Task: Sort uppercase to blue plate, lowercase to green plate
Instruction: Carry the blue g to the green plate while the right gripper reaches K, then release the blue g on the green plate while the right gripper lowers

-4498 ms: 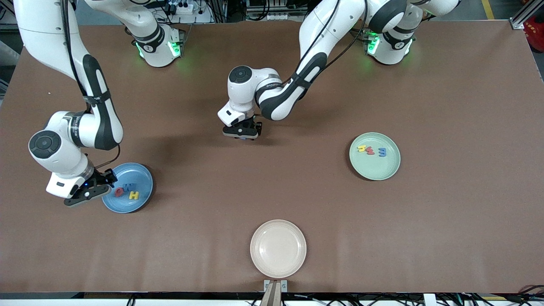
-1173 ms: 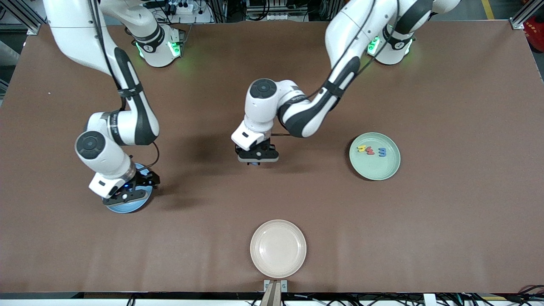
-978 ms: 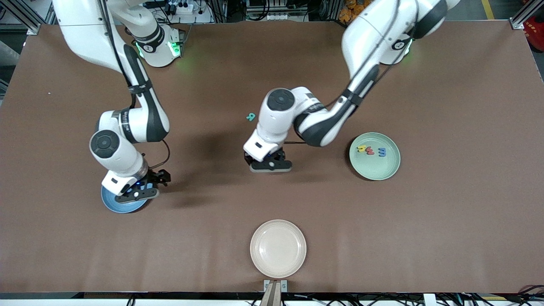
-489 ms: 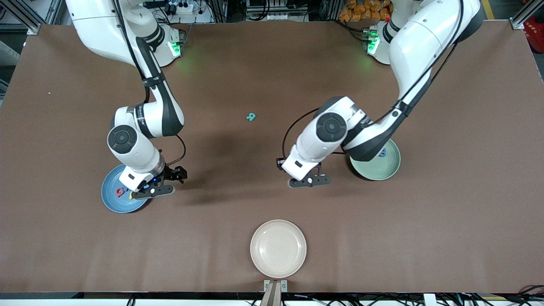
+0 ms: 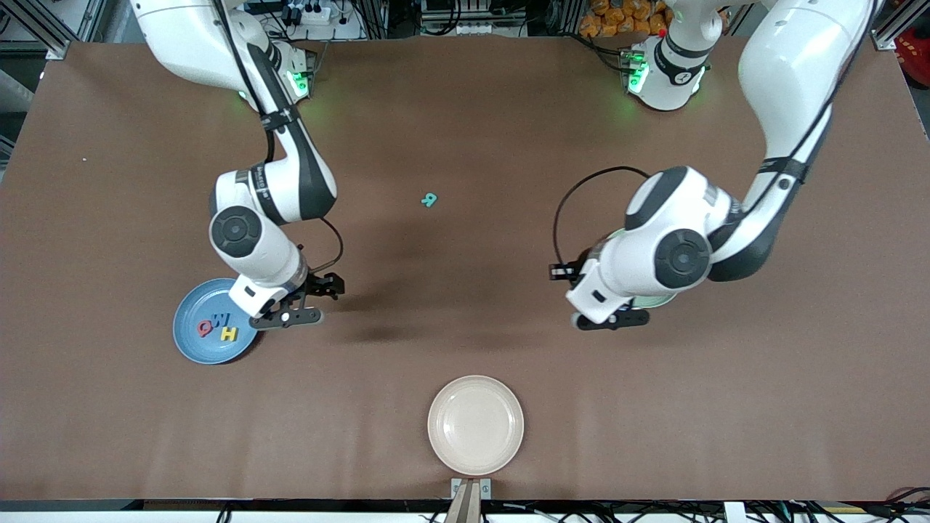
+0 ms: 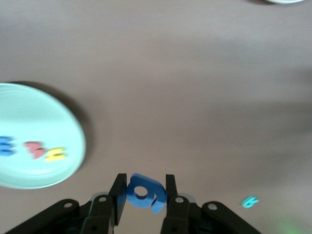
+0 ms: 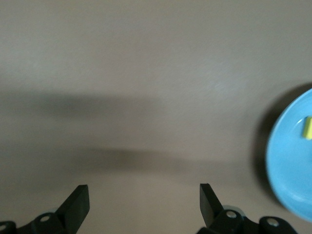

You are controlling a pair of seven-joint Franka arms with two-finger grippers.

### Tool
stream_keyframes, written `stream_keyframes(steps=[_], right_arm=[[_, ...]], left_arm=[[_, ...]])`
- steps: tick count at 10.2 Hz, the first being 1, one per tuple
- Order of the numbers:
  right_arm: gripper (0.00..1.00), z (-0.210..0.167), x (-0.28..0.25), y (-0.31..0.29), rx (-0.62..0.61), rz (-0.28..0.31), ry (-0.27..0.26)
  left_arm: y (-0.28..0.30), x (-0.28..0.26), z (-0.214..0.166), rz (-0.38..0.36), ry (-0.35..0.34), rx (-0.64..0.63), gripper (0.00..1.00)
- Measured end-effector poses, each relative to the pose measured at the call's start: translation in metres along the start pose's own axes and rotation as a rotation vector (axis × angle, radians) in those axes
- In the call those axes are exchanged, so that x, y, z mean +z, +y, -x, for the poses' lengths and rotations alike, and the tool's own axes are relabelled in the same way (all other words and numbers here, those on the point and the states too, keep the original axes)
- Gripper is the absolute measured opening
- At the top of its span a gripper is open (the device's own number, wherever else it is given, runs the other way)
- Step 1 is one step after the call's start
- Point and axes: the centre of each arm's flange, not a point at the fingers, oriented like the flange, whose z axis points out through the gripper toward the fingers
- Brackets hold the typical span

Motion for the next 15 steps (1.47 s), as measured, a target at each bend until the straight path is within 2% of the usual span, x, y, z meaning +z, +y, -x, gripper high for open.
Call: stream_keyframes(steps=[2, 5, 7, 8, 13, 15], right_arm=[[1.00, 0.020, 0.001, -0.052, 0.090, 0.001, -0.009], [1.00, 0.056, 0.008, -0.124, 0.264, -0.026, -0.059], [1.00, 0.080, 0.018, -0.152, 0.376, -0.026, -0.097], [1.00, 0.092, 0.026, -0.162, 0.421, -0.025, -0.111], [1.00, 0.162, 0.077, -0.173, 0.591, -0.068, -0.100], [1.00, 0.183, 0.084, -0.177, 0.729, -0.066, -0.117]], left_arm=[[-0.047, 0.014, -0.011, -0.040, -0.056, 0.004, 0.36], [-0.123, 0.052, -0.022, -0.129, -0.126, 0.021, 0.36], [-0.164, 0.076, -0.026, -0.156, -0.169, 0.021, 0.36], [-0.175, 0.087, -0.029, -0.154, -0.159, 0.018, 0.36], [-0.186, 0.126, -0.037, -0.121, -0.071, 0.011, 0.36], [-0.185, 0.133, -0.040, -0.113, -0.053, 0.009, 0.36]])
